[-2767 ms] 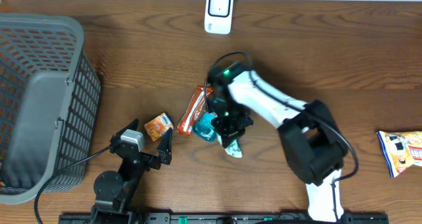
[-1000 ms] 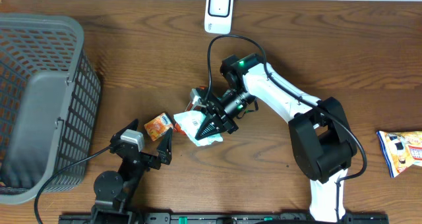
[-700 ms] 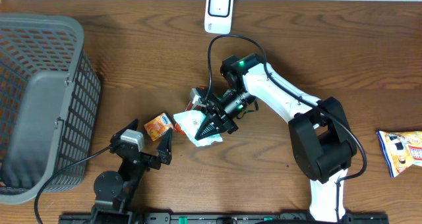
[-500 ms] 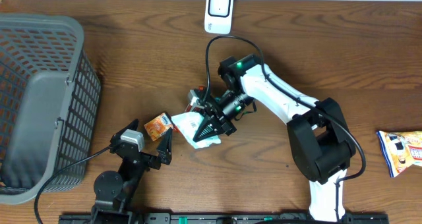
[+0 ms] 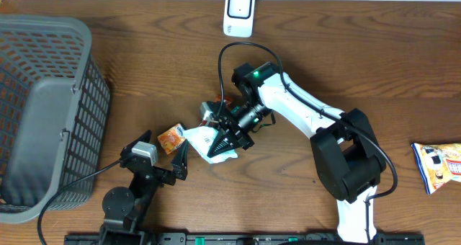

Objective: Scan the item barcode
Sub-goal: 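Lift the green packet with the right gripper, then present the green packet in front of the white scanner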

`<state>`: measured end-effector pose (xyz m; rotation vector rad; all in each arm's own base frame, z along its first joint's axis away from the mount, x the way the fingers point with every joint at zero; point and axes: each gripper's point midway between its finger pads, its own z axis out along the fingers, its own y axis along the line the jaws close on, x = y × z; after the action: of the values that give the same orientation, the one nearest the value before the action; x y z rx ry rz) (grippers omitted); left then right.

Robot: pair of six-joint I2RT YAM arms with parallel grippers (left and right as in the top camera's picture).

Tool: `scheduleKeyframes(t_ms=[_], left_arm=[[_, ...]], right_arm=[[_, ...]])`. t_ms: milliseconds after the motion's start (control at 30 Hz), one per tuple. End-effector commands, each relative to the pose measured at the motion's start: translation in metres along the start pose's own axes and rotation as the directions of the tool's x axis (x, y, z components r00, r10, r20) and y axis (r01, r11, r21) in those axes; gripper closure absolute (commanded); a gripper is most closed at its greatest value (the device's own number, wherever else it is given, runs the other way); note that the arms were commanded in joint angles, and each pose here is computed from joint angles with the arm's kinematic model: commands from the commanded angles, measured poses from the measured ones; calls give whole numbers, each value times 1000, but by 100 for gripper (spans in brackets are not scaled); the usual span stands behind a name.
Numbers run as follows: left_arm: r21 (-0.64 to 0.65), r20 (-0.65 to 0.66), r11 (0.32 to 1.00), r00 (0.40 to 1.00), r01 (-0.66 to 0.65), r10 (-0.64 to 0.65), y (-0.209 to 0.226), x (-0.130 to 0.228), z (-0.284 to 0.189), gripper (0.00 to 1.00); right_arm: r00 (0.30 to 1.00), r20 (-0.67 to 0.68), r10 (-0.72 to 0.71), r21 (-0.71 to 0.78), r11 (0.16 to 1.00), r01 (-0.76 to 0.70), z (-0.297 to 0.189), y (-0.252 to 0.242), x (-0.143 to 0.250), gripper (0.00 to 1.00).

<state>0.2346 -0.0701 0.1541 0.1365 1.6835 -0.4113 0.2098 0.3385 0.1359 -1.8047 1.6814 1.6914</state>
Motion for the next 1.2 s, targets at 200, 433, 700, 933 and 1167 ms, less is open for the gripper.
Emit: scheduleKeyframes(t_ms=[200,433,700,933,1167], left_arm=[[-2,-48,1000,999,5,-5,2,16,1,2],[-2,-48,1000,999,5,-5,2,16,1,2],[-2,-48,1000,999,5,-5,2,16,1,2],[-2,-48,1000,999,5,-5,2,16,1,2],[-2,-48,1000,999,5,-5,2,16,1,2]], right_arm=[[992,-60,-107,72,991,111,-4,-13,0,99],[989,-135,58,330,944,-10,-17,-73,4,99],[980,-85,180,852,523,-22,-95,-177,-12,99],[953,-227,201,970,131,204,-175,-205,-16,99],[945,-295,140,930,-184,317,-259,-220,-47,99]])
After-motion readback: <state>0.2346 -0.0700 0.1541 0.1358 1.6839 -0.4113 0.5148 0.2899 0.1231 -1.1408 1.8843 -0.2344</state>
